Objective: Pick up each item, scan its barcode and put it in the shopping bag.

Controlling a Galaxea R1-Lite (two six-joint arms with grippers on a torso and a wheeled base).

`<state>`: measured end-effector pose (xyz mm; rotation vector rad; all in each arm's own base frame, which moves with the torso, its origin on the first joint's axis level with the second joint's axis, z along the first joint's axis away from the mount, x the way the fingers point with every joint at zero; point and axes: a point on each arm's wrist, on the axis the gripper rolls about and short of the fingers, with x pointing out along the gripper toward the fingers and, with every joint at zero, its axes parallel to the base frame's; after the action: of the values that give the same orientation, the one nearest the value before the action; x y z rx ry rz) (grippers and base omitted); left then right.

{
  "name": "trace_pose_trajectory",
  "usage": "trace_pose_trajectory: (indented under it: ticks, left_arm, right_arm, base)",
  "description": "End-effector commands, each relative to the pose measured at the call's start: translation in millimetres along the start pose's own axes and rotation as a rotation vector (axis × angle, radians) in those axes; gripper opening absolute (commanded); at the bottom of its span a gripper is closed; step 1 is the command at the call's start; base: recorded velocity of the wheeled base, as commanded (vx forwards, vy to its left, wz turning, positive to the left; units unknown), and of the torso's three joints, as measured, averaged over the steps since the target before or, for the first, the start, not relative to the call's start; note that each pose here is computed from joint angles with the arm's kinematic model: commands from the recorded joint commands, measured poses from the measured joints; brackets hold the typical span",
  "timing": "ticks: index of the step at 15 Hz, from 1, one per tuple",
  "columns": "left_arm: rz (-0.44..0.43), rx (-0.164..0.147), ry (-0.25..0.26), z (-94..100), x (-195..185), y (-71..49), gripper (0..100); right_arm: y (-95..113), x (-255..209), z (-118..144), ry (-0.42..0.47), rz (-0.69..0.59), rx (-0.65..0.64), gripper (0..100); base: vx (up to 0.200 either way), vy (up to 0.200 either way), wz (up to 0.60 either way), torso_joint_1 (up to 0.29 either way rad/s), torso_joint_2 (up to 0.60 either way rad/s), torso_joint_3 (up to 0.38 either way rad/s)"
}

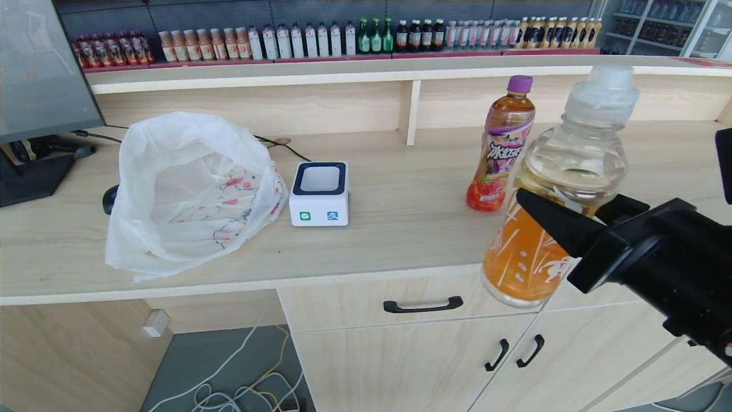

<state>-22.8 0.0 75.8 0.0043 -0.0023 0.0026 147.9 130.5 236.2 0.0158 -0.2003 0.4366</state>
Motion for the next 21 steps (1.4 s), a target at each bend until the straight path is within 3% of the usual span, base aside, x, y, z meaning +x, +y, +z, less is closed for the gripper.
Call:
trace_pose_trajectory:
  ticks: [1,6,9,13,16,21]
  left_arm:
    - [0.001,0.000,-0.001,0.0,0,0.0,100]
    - [0.001,0.000,-0.001,0.0,0,0.0,100]
    - [0.001,0.000,-0.001,0.0,0,0.0,100]
    - [0.001,0.000,-0.001,0.0,0,0.0,100]
    - [-0.001,0.000,-0.001,0.0,0,0.0,100]
    - [-0.001,0.000,-0.001,0.0,0,0.0,100]
  right_arm:
    - [-6,-19,6,-0.030,-0.001,0.009,0]
    - [-17,-57,2,-0.051,0.005,-0.038,0]
    - [-22,-81,-17,-0.007,0.020,-0.047,0]
    - [-19,-86,-18,-0.011,0.060,-0.065,0]
    - [-7,-79,-17,-0.009,0.142,-0.182,0]
    - [30,-55,-11,-0.032,0.290,-0.397,0]
  base:
    - [0.000,0.000,0.00,0.000,0.00,0.000]
    - [0.000,0.000,0.00,0.000,0.00,0.000]
    - [0.000,0.000,0.00,0.000,0.00,0.000]
    - [0.000,0.000,0.00,0.000,0.00,0.000]
    - [0.000,0.000,0.00,0.000,0.00,0.000]
    - [0.000,0.000,0.00,0.000,0.00,0.000]
